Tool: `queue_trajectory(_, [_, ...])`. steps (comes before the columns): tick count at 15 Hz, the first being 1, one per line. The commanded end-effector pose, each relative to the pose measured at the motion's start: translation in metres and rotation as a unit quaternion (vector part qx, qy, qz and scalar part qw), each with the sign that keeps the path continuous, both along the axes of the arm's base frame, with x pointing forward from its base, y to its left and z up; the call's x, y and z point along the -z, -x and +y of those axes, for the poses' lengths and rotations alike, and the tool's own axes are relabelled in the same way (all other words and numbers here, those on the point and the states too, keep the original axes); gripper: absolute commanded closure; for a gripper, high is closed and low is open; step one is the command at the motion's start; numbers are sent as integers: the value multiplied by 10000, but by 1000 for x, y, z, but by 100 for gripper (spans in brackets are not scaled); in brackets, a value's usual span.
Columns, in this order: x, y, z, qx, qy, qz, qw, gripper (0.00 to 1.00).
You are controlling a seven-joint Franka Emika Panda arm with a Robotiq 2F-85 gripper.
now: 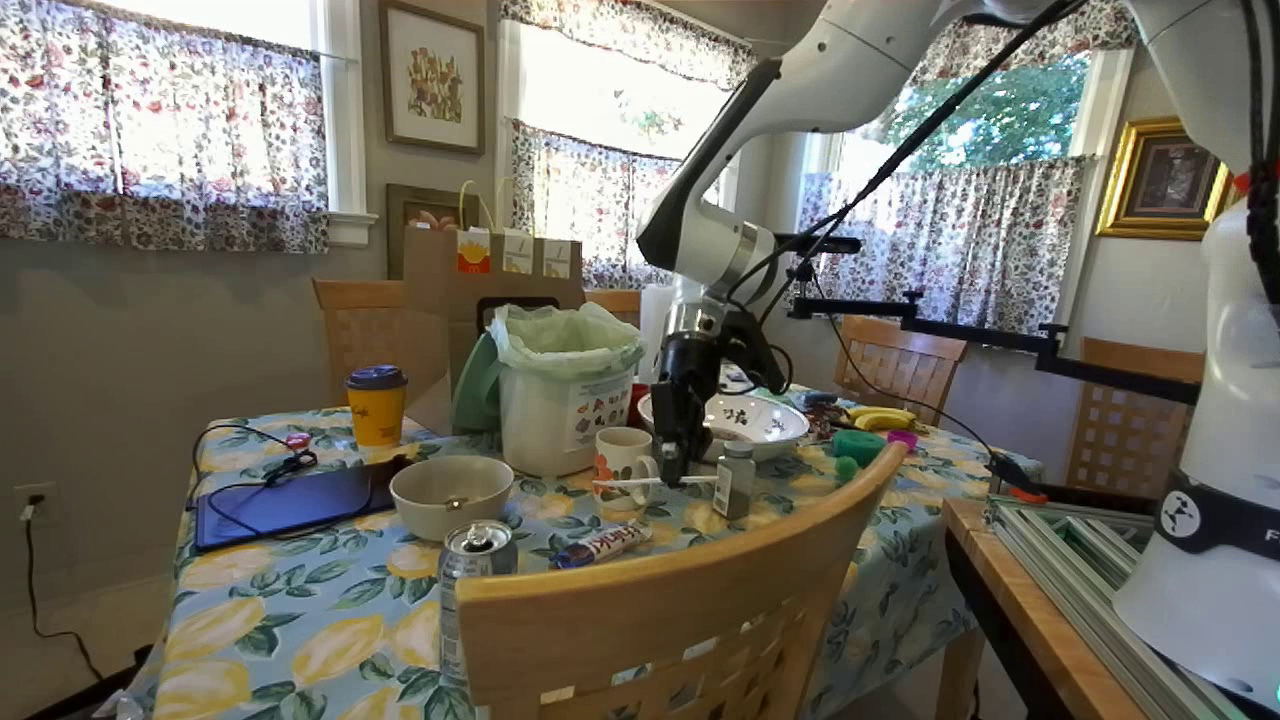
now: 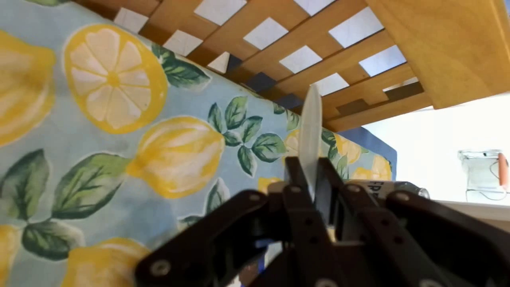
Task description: Cut the packet with the knife
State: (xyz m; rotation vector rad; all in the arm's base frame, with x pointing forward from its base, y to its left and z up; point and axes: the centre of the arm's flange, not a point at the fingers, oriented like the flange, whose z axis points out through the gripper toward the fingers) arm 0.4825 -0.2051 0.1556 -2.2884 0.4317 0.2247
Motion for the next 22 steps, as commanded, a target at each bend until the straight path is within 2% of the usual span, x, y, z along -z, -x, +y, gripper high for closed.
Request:
queue_trajectory(1, [-46, 12, 6, -35, 132, 78, 9999, 97])
queue_trajectory(7, [-80, 0, -8, 520, 13, 243, 9984, 97])
queue_trajectory(12, [-77, -3, -32, 1237, -5, 656, 9901, 97])
queue_trajectory(22, [-71, -12, -71, 1988, -126, 791, 9768, 97])
